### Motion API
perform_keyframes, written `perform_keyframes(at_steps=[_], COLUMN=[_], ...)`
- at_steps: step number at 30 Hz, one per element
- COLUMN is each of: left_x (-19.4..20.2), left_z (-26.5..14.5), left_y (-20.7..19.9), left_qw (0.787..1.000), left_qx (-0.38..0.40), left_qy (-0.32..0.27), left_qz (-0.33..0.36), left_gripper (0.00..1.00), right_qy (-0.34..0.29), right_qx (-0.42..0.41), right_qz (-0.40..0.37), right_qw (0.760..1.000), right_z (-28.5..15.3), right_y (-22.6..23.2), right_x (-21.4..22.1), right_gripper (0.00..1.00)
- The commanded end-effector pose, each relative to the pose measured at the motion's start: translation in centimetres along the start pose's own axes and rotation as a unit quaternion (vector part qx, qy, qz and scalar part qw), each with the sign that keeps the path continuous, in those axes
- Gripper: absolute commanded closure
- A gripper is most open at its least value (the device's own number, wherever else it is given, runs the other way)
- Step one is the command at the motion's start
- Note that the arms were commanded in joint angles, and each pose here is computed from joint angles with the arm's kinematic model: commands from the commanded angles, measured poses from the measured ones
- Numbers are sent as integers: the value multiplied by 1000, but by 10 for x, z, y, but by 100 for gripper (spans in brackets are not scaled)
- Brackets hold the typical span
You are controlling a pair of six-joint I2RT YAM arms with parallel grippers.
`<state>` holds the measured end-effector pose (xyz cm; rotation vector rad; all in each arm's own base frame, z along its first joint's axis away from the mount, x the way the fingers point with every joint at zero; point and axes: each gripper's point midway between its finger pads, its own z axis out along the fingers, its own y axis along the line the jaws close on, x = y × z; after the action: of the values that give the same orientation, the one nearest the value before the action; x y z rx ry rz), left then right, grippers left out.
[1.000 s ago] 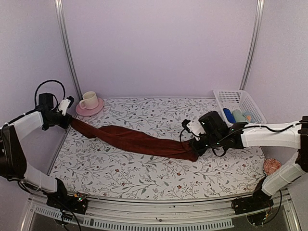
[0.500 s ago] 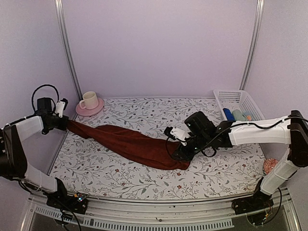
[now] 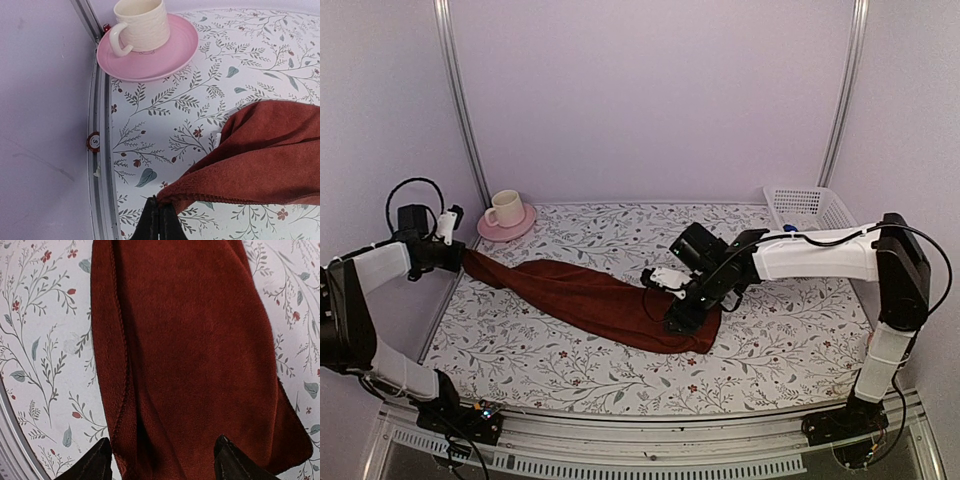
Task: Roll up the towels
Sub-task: Flatten out the towel at the center of the board.
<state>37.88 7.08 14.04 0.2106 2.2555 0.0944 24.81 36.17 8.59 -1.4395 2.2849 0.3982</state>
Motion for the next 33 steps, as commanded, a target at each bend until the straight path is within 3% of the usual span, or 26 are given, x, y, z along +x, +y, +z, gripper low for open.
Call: perform_keyframes(at_steps=[1, 7, 15, 19, 28, 33], left_x=[8, 14, 15, 15, 15, 16], left_z=[8, 12, 12, 13, 14, 14], left_y=[-5, -9, -12, -14, -16, -17], left_qw=[1000, 1000, 1000, 1000, 1000, 1000], left_qx=[18, 24, 25, 24, 24, 24], left_qy=[6, 8, 7, 7, 9, 9], left_qz=[-13, -15, -14, -11, -9, -8], left_gripper=[100, 100, 100, 100, 100, 100], right_qy=[78, 85, 83, 78, 101, 116], right_qx=[-26, -73, -140, -144, -119, -100], right_qz=[0, 18, 33, 43, 56, 64], right_qw=[997, 994, 986, 986, 986, 986], right_z=[8, -1, -2, -4, -4, -4], right_y=[9, 23, 43, 39, 29, 24], right_x=[22, 25, 32, 31, 42, 50], right_gripper=[29, 30, 60, 68, 78, 77])
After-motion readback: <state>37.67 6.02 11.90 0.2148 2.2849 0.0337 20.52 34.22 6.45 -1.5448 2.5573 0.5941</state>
